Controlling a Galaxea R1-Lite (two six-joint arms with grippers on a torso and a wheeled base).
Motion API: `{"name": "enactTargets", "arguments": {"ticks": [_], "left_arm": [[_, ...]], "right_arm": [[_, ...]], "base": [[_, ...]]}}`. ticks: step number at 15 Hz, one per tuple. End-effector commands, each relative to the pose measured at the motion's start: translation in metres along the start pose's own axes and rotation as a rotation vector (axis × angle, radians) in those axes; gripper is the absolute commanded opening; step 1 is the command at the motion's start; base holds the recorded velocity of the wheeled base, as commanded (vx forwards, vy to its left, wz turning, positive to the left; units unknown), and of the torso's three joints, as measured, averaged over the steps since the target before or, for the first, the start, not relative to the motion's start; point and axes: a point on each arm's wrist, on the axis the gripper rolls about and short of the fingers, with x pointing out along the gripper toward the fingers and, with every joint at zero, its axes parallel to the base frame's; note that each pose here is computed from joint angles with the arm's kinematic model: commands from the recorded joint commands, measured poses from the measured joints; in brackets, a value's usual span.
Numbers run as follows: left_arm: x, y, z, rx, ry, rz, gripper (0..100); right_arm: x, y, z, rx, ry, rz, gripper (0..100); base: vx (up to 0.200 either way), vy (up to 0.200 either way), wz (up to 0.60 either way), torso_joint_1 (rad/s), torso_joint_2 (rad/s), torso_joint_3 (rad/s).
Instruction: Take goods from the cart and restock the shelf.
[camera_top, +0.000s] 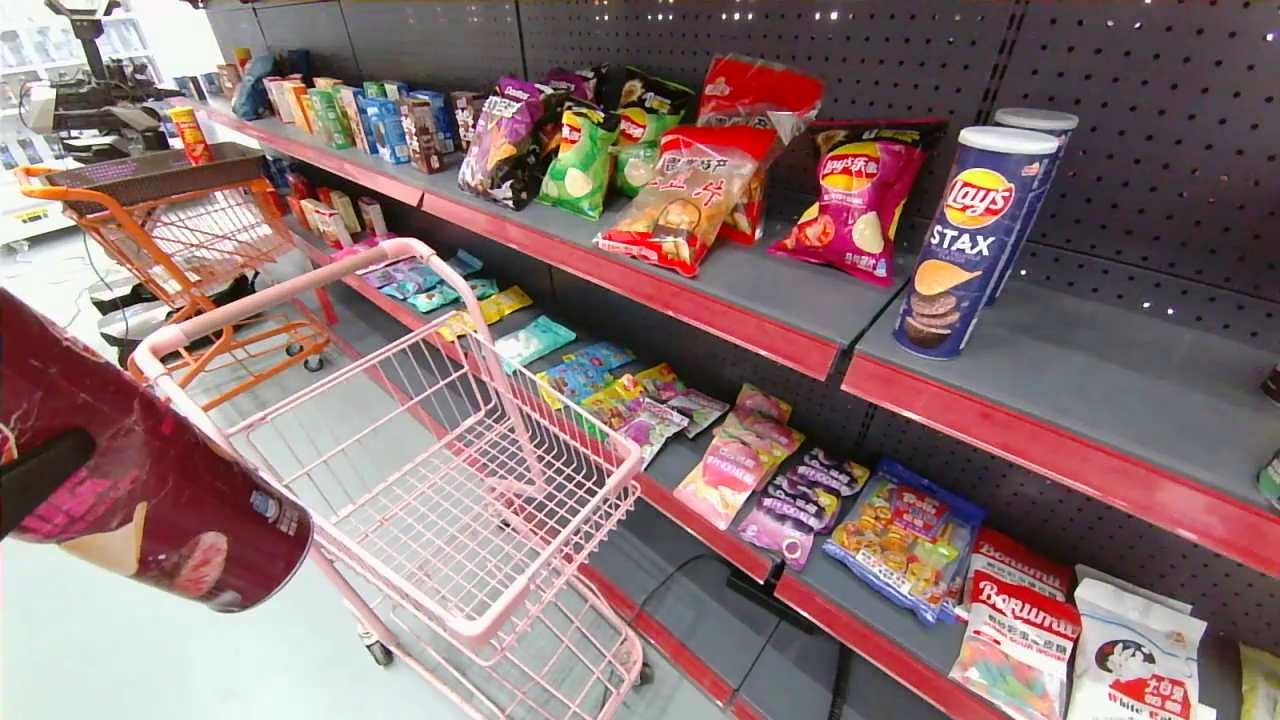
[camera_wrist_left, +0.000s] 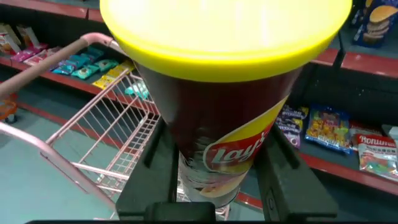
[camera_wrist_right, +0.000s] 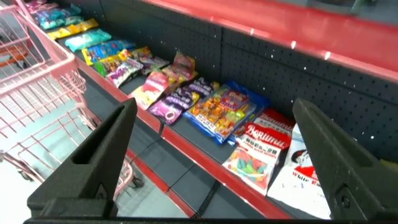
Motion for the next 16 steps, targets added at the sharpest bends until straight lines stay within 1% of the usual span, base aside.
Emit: {"name": "enactTargets", "arguments": {"ticks": [1,2,4,5,6,10,11,12,13,16], "left_arm": [[-0.001,0.0,0.001,0.001,-0.005,0.001,0],[-0.002,0.0,0.0,0.001,-0.007,0.001,0],[-0.002,0.0,0.0,0.003,-0.007,0.001,0],[-0.002,0.0,0.0,0.017,-0.007,0.001,0],[-0.003,0.0,0.0,0.026,-0.008,0.002,0],[-0.005,-0.001,-0.006,0.027,0.004,0.001,0],[-0.005,-0.001,-0.007,0.036,0.004,0.003,0],[-0.005,-0.001,-0.008,0.054,0.01,0.001,0],[-0.006,-0.001,-0.011,0.057,0.023,0.001,0],[-0.015,-0.003,-0.018,0.049,0.073,-0.004,0]], "right_arm": [[0.0,0.0,0.0,0.0,-0.001,0.0,100],[0.0,0.0,0.0,0.0,0.001,0.0,100],[0.0,0.0,0.0,0.0,0.001,0.0,100],[0.0,0.0,0.0,0.0,-0.001,0.0,100],[0.0,0.0,0.0,0.0,-0.001,0.0,100],[0.0,0.0,0.0,0.0,-0.001,0.0,100],[0.0,0.0,0.0,0.0,0.001,0.0,100],[0.0,0.0,0.0,0.0,-0.001,0.0,100],[0.0,0.0,0.0,0.0,0.001,0.0,100],[0.0,0.0,0.0,0.0,0.003,0.0,100]], "base": [[0.0,0.0,0.0,0.232,-0.59,-0.359],[0.0,0.0,0.0,0.227,-0.6,-0.369],[0.0,0.0,-0.6,0.227,-0.57,-0.347],[0.0,0.0,-0.6,0.095,-0.29,-0.139],[0.0,0.0,-0.6,0.027,-0.07,-0.051],[0.0,0.0,-0.6,0.023,-0.01,-0.014],[0.0,0.0,-0.6,0.002,0.0,0.007],[0.0,0.0,-0.6,0.002,0.0,0.002],[0.0,0.0,-0.6,0.002,0.0,-0.002],[0.0,0.0,-0.6,0.004,0.0,0.002]]}}
